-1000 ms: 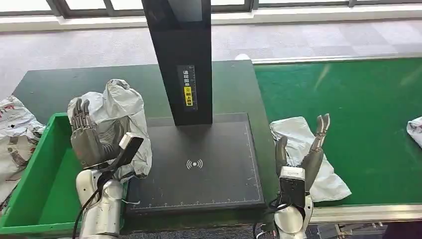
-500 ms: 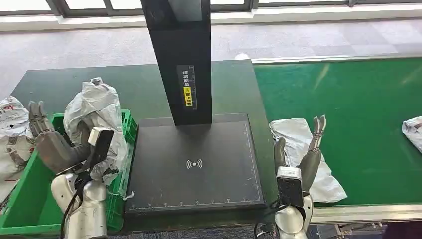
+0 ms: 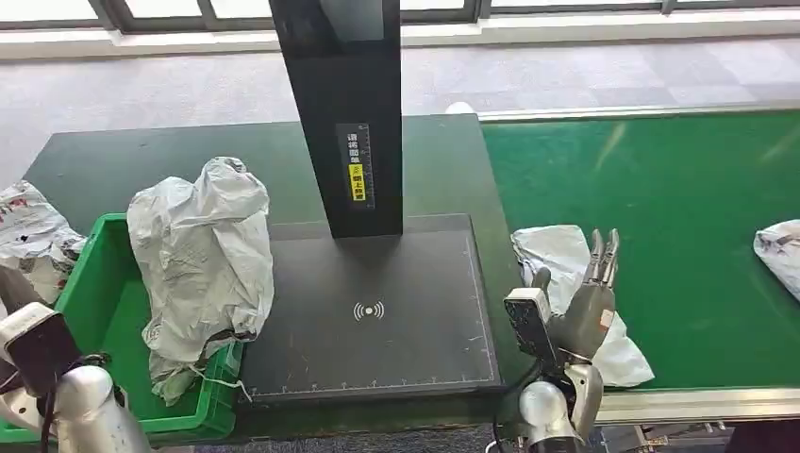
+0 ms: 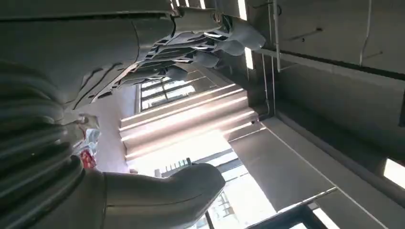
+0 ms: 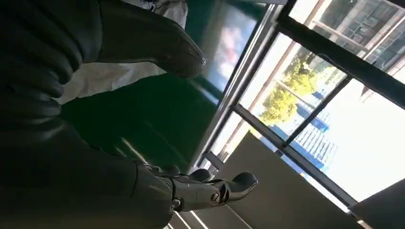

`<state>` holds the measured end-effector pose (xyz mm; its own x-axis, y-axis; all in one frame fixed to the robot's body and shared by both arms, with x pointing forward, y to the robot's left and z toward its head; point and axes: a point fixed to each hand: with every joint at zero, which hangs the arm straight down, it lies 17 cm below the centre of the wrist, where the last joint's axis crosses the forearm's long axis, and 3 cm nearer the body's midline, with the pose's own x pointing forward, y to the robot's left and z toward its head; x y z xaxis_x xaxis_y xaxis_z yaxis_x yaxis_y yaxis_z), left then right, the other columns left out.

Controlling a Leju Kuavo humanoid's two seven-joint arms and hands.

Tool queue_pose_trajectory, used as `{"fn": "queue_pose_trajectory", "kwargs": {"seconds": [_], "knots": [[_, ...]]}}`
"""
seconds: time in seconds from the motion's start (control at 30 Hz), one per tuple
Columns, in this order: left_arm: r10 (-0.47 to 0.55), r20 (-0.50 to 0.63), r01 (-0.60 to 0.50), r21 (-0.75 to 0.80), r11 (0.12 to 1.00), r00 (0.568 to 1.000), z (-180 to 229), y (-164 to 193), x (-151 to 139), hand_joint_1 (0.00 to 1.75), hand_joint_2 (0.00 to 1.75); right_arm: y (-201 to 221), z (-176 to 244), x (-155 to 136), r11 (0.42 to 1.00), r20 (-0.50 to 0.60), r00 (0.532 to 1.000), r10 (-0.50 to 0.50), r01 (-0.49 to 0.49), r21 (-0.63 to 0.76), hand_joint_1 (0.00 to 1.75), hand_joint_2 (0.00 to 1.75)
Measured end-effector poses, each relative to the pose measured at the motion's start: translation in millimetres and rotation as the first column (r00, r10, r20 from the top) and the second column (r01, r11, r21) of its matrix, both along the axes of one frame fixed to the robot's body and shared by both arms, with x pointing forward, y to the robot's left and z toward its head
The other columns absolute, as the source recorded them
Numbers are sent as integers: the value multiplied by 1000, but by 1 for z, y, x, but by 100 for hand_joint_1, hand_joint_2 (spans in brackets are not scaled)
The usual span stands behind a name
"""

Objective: Moved the parcel from conveyor to table for the left to box.

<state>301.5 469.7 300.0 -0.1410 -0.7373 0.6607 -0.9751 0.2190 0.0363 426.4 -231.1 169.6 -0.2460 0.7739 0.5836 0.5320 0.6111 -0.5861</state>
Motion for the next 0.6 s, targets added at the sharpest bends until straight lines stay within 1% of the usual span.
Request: {"fn": "queue_pose_trajectory", "kwargs": {"seconds": [0.07,0.17,0.23,0.3,0.37,0.43,0.5,0.53,0.57,0.6], "knots": [[5,4,-5,3,1000,1000,1,1,-2,0,175,-2,-5,1,1000,-12,1000,-6,6,0,0,175],[6,29,-6,-3,1000,1000,2,3,-7,0,175,-6,-17,5,998,-62,997,-35,32,-47,0,175],[8,46,-7,-18,1000,999,2,6,-10,0,175,-15,-28,10,991,-115,990,-86,72,-115,0,175],[11,65,-9,-30,1000,998,3,9,-15,0,175,-34,-44,16,976,-178,971,-162,132,-172,0,175],[12,101,-7,-58,998,995,4,13,-22,0,175,-52,-61,21,961,-237,944,-230,182,-208,0,175],[13,148,2,-100,995,989,2,19,-30,0,175,-69,-81,22,944,-302,906,-296,229,-238,0,175],[18,188,6,-126,992,982,3,25,-39,0,175,-85,-100,20,928,-363,862,-354,275,-250,0,175],[19,201,8,-134,991,979,2,26,-44,0,175,-90,-108,19,922,-386,844,-372,289,-256,0,175],[17,209,12,-135,991,978,4,27,-48,0,175,-96,-121,18,917,-426,817,-388,298,-265,0,175],[6,218,23,-132,991,976,7,24,-47,0,175,-102,-131,17,913,-460,791,-402,308,-268,0,175]]}}
